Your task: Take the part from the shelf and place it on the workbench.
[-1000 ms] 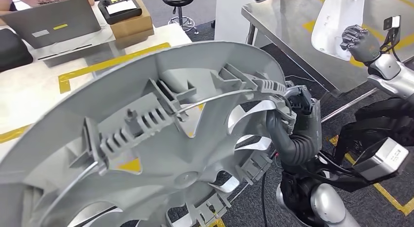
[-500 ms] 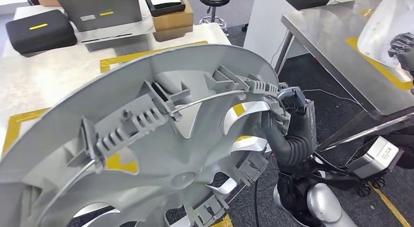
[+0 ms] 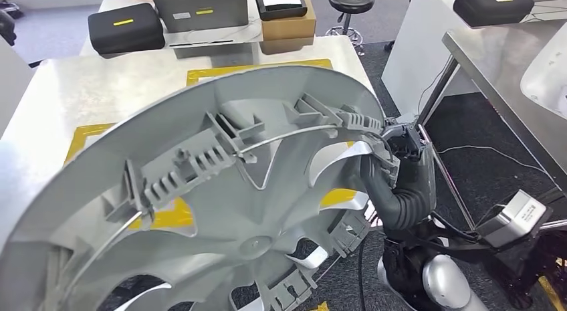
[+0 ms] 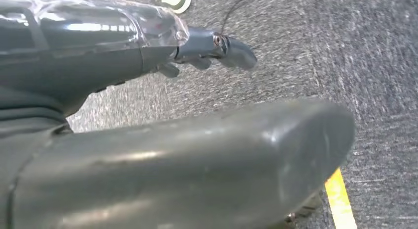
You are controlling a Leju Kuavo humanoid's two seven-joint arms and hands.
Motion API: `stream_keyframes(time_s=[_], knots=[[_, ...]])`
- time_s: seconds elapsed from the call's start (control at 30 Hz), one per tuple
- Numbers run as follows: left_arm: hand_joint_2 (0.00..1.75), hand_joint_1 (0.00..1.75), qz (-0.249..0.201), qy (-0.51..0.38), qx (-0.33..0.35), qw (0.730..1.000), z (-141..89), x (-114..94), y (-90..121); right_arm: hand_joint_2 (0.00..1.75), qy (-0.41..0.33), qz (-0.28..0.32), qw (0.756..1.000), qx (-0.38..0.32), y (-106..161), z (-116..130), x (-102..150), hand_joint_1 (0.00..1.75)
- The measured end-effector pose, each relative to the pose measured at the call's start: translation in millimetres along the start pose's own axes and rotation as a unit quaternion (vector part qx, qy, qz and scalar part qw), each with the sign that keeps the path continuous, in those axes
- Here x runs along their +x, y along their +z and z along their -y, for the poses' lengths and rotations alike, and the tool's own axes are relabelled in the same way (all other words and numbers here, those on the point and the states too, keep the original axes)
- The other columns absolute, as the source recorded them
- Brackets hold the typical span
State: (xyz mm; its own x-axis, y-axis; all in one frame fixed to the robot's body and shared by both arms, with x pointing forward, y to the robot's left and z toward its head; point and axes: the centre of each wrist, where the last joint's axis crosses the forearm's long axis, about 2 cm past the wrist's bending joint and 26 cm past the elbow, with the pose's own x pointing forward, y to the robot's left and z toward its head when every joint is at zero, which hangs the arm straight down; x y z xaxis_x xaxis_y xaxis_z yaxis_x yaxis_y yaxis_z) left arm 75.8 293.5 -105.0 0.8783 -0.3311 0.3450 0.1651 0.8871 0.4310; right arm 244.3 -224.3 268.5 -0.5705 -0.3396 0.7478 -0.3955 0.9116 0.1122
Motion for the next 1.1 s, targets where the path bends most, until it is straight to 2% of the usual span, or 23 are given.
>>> stream_keyframes(time_s=[0.6,0.93,1.1], knots=[[0.0,0.0,0.002,0.005,-0.002,1.0,2.3,0.7,0.9,1.75,0.024,-0.008,0.999,-0.031,6.2,1.3,-4.6,1.62],[0.0,0.0,0.007,0.011,-0.003,1.0,5.3,1.6,2.0,1.75,0.121,-0.024,0.99,-0.068,4.0,5.6,-7.7,1.62],[0.0,0.0,0.007,0.011,-0.003,1.0,6.0,1.9,2.3,1.75,0.131,-0.024,0.989,-0.07,2.5,6.1,-7.6,1.62]])
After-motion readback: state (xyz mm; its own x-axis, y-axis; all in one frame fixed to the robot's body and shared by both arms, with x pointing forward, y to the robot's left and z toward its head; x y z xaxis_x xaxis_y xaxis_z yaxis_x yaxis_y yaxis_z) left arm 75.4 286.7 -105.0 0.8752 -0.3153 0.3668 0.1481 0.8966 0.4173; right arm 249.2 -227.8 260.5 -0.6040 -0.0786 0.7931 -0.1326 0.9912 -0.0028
